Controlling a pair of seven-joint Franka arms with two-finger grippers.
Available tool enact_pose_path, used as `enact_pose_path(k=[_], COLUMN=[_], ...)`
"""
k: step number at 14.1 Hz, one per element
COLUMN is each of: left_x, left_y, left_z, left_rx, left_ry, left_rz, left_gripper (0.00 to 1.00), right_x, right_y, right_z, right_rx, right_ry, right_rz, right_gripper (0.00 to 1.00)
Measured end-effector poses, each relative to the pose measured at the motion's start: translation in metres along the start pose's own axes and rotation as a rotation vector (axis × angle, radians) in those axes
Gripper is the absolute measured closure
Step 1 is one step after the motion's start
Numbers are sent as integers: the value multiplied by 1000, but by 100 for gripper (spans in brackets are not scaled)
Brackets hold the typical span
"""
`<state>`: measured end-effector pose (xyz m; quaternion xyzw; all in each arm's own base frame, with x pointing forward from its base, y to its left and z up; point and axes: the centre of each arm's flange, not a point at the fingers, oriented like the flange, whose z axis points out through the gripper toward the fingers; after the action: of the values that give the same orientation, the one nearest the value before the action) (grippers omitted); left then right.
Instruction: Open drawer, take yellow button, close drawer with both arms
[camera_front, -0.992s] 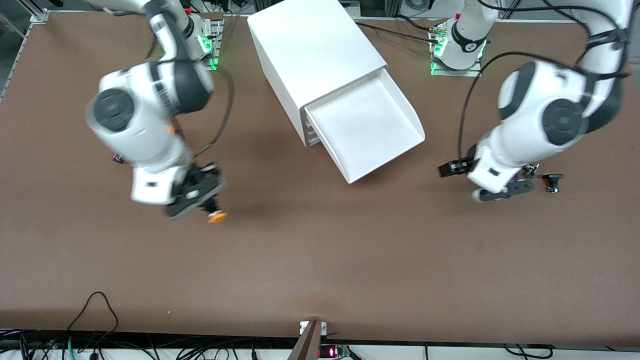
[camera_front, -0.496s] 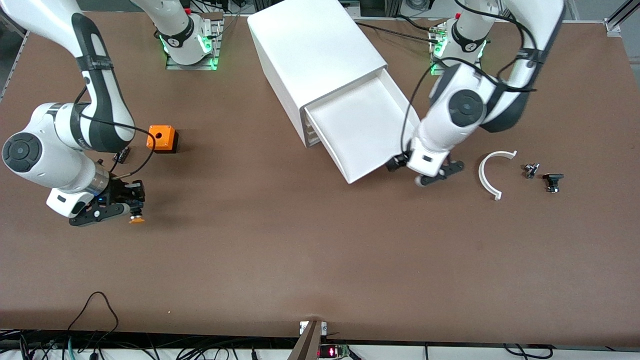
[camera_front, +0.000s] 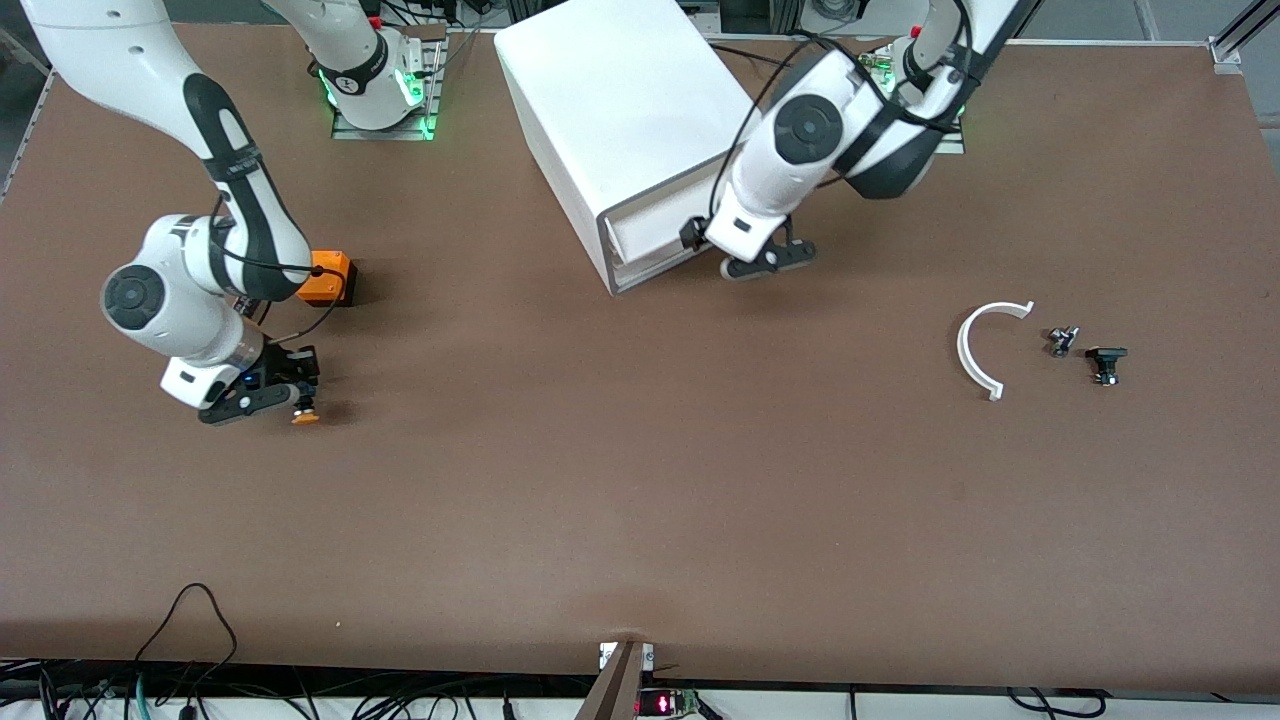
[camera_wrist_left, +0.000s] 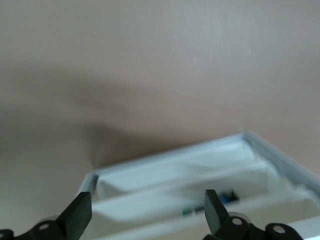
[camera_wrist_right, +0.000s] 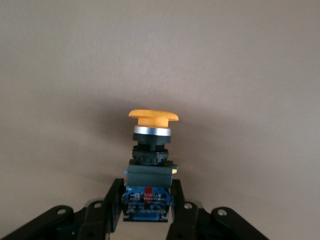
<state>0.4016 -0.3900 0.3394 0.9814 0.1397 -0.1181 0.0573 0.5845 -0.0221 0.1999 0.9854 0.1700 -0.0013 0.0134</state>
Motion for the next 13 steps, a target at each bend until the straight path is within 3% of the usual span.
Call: enact_pose_path(k=[2,7,8,11,13], left_x=[-26,-9,12,119,173], left_y=[8,-5,-15,-87,-148], left_z=[7,-6,-17,-83,-131], left_rx=[8,4,-13,-83,-78], left_ry=[-21,-13,1,83,100], left_rz=[24,-15,-27,-22,-18], left_gripper=[0,0,0,0,0], right_x=[3,40,49,65,73], right_y=[1,6,4,-10,-24], right_z=[-5,-105,-131,-198,-244], right_rx=[-3,35,37,41,41], right_ry=[10,-67,-67,-84,-111], right_rz=[1,122,133,188,256], right_gripper=[53,7,0,0,0])
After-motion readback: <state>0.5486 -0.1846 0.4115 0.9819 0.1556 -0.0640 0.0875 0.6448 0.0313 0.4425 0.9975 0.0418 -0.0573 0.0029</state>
